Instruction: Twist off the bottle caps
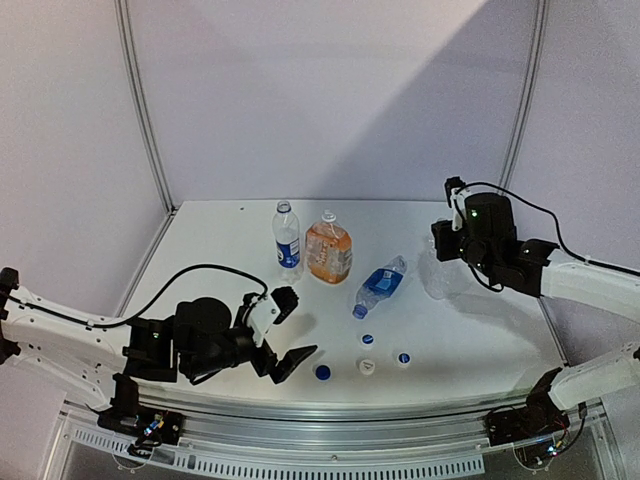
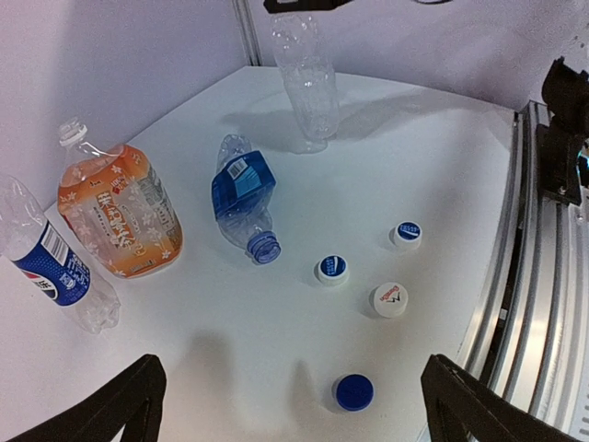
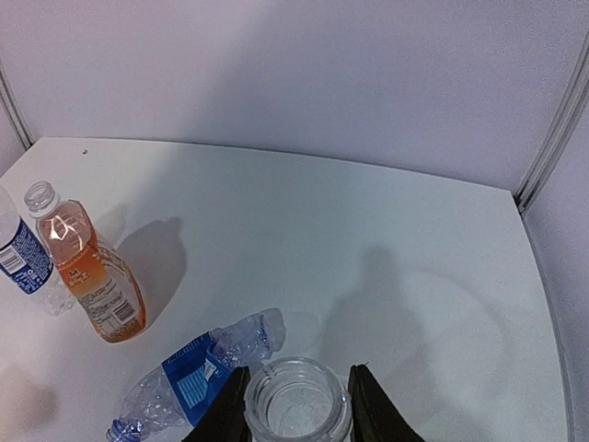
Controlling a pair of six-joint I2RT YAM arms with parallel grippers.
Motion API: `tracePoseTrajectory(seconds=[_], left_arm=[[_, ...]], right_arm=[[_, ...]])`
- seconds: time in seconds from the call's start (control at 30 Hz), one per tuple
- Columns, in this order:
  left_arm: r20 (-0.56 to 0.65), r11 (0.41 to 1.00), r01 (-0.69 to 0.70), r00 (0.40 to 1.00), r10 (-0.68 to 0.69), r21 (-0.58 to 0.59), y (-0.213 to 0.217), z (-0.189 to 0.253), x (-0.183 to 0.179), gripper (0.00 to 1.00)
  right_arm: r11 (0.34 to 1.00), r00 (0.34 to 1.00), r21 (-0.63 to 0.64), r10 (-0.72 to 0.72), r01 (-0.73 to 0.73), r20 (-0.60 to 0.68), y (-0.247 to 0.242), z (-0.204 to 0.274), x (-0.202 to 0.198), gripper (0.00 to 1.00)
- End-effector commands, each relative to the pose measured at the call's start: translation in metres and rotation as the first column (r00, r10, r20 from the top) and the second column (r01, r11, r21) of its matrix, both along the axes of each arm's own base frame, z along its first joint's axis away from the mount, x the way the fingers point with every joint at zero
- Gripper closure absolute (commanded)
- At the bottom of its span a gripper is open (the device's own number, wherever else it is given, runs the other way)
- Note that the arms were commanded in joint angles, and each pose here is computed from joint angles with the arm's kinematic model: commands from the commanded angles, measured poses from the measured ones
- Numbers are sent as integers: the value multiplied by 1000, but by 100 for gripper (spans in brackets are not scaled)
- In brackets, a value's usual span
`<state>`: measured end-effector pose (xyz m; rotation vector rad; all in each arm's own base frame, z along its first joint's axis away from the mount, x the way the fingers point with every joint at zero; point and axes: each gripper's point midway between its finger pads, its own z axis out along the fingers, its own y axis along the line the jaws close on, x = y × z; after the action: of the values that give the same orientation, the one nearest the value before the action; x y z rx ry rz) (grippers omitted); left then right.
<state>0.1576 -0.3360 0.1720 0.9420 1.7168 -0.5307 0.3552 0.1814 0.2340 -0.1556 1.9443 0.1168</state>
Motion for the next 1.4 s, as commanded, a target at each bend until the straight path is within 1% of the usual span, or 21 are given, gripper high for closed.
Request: tracePoseTrajectory(seconds=[0.0, 0.43, 0.8, 1.0, 1.13, 1.37], left_arm=[[-1, 1000, -6, 1000, 6, -2, -1, 6, 2, 1], [-11, 1000, 9, 1000, -9, 24, -8, -4, 2, 1], [-20, 999, 16, 1000, -15, 51, -13, -11, 2, 1], [-20, 999, 18, 1000, -17, 51, -13, -11, 2, 1], [-23, 999, 22, 1000, -21, 46, -13, -10, 0, 1], [-24, 999, 27, 999, -26, 44, -13, -9, 0, 1]], right_arm=[[996, 1000, 90, 12, -12, 5, 2, -8, 15, 100], [994, 999, 104, 24, -21, -35, 0, -24, 23, 99], [991, 994, 133, 43, -30, -96, 3, -40, 29, 94], [991, 993, 128, 42, -27, -112, 3, -45, 30, 86], [991, 992, 128, 43, -28, -119, 4, -46, 30, 77], [992, 991, 124, 44, -28, -127, 5, -48, 31, 69]])
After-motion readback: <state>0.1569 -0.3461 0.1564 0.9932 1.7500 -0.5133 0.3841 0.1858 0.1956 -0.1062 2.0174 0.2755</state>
